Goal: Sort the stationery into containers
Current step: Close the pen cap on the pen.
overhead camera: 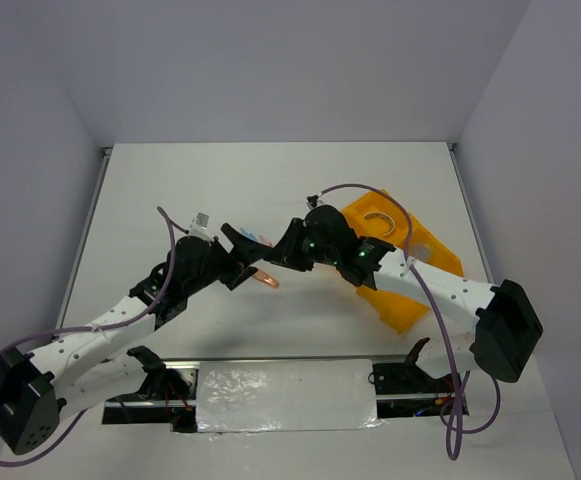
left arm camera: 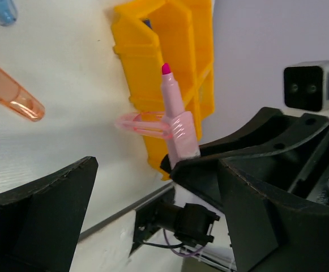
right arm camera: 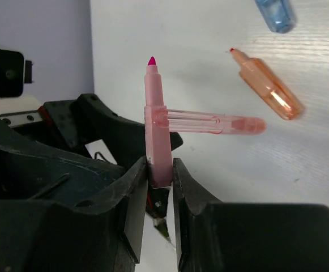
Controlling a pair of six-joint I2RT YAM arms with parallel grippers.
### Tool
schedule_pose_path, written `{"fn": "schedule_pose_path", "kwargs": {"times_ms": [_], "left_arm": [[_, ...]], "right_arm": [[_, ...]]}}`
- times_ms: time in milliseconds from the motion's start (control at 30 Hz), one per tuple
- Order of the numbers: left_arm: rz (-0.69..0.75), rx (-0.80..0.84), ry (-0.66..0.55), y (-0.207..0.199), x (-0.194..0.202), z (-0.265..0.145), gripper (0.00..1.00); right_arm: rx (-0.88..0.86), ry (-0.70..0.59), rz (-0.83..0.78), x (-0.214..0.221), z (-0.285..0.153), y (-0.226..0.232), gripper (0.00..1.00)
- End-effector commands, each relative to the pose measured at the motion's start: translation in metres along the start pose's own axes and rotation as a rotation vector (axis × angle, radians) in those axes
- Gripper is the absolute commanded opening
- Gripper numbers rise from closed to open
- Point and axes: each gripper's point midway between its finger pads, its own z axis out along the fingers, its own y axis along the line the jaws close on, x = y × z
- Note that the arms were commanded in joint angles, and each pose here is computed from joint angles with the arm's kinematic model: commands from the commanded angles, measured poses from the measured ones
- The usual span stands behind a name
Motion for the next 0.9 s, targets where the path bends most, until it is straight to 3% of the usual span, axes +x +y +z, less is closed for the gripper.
{"fn": "schedule_pose_path", "kwargs": {"times_ms": [0,167,300,367,500,600,867], "left_arm": [[-0.056,0.199,0.040,-0.053,0.002,-0.007,0.99],[-0.149,0.254,0.031,-0.054,0.002,-0.012,0.99],[-0.172,0.298,-0.010,-0.055,-0.004,-0.021,0.93],[-0.180,0.295,-0.024,-0.054,-0.006,-0.025,0.99],[-0.190,0.291,-0.068,-0.046,-0.012,-0.027,0.99],[-0.157,0.289,-0.090,-0.049,-0.016,-0.029,0.99],[-0.018,0.221,-0.265,-0.045,-0.048,-0.038,0.84]], "right_arm": [[-0.228,-0.002,-0.055,0.001,-0.013,0.047,0.00],[-0.305,-0.004,-0.112,-0.003,-0.020,0.067,0.00],[-0.399,0.039,-0.175,0.007,-0.026,0.080,0.00],[-0.483,0.063,-0.205,0.013,-0.035,0.092,0.00],[-0.535,0.096,-0.248,0.022,-0.044,0.104,0.00],[-0.517,0.099,-0.259,0.026,-0.046,0.103,0.00],[-0.504,0.103,-0.240,0.037,-0.055,0.090,0.00]]}}
